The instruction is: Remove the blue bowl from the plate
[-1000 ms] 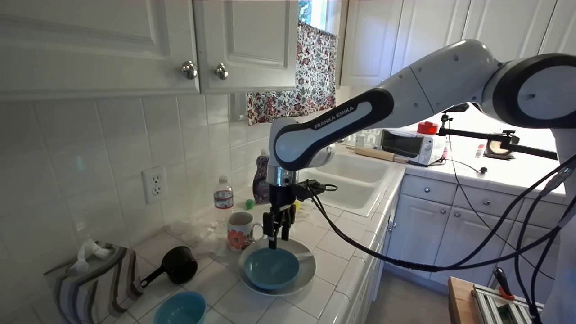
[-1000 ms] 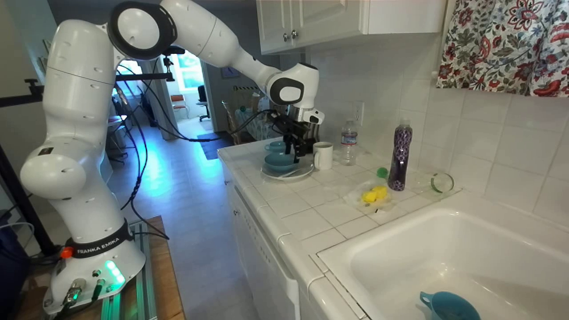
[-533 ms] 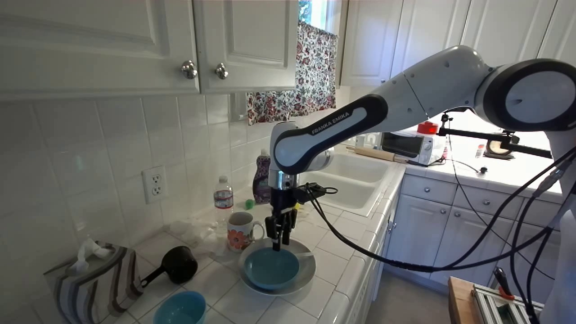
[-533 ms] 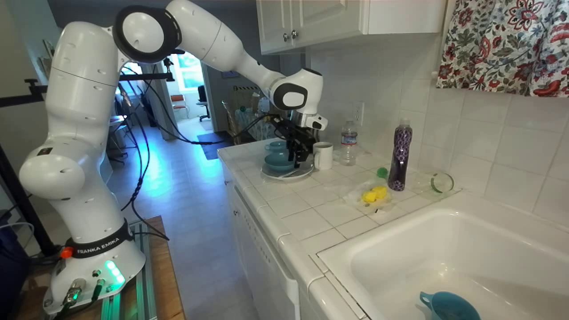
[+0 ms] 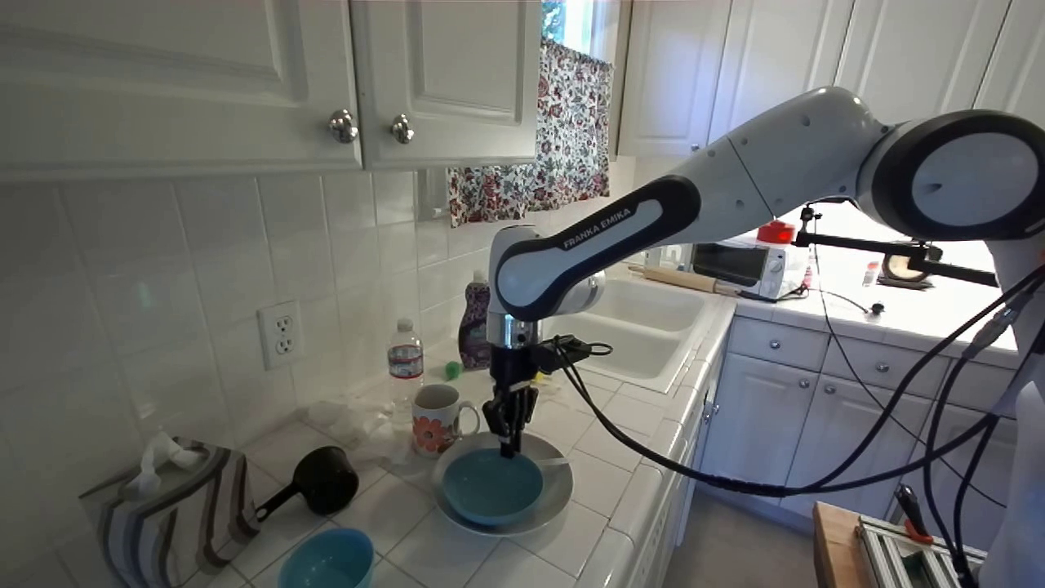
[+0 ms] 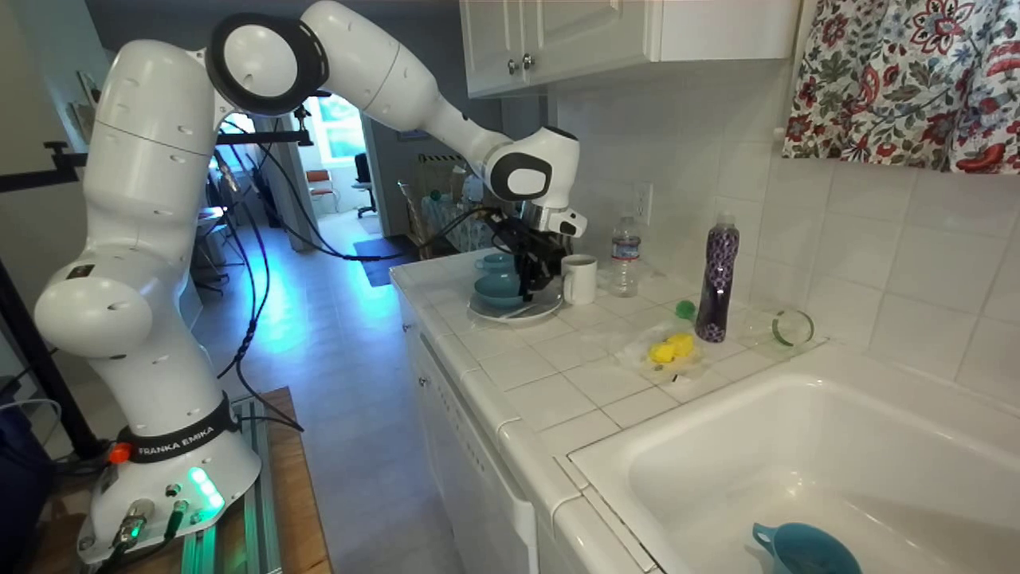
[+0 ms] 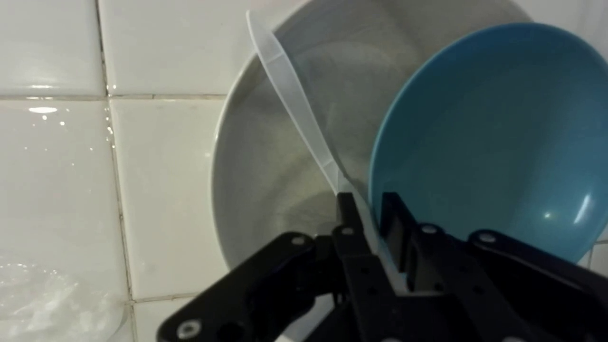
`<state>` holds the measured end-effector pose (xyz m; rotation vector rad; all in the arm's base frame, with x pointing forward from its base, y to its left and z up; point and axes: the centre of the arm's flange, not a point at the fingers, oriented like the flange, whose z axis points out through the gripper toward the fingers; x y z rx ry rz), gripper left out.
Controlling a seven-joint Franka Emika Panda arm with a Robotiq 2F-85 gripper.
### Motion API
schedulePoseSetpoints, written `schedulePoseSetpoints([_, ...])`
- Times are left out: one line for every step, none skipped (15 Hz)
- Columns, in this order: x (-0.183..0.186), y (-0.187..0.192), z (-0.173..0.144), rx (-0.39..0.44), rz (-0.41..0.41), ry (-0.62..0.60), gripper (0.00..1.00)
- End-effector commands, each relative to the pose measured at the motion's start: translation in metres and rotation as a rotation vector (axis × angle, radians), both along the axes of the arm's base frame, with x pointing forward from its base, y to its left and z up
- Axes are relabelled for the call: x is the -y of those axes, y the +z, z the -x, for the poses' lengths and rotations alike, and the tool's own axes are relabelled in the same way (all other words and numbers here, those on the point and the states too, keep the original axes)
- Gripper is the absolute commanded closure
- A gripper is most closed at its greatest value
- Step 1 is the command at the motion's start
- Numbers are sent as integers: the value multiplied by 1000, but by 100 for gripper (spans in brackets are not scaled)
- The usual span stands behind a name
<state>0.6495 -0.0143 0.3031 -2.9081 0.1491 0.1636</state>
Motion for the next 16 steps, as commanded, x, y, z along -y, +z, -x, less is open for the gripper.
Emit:
schedulePoseSetpoints([-3, 6, -7, 1, -14, -9, 100])
schedulePoseSetpoints([-3, 7, -6, 3, -11, -6, 100])
schedulePoseSetpoints([-3, 10, -6, 7, -9, -6, 100])
schedulePoseSetpoints([-3, 10, -6, 9, -9, -5, 99])
schedulePoseSetpoints([-4, 11, -6, 10, -7, -4, 99])
schedulePoseSetpoints([-5, 12, -5, 12, -7, 1, 99])
schedulePoseSetpoints([-6, 14, -3, 17, -4, 6, 99])
schedulePoseSetpoints([-8, 18, 0, 22, -5, 13, 99])
schedulePoseSetpoints([-9, 22, 2, 27, -5, 19, 99])
schedulePoseSetpoints([-12, 27, 7, 37, -4, 31, 99])
schedulePoseSetpoints([-15, 31, 10, 40, -8, 43, 99])
schedulePoseSetpoints([-18, 36, 15, 50, -10, 57, 99])
schedulePoseSetpoints([-21, 42, 19, 60, -12, 70, 99])
schedulePoseSetpoints([-23, 49, 22, 71, -16, 84, 99])
schedulePoseSetpoints([-24, 55, 25, 78, -18, 95, 99])
schedulePoseSetpoints([-26, 60, 29, 83, -18, 107, 99])
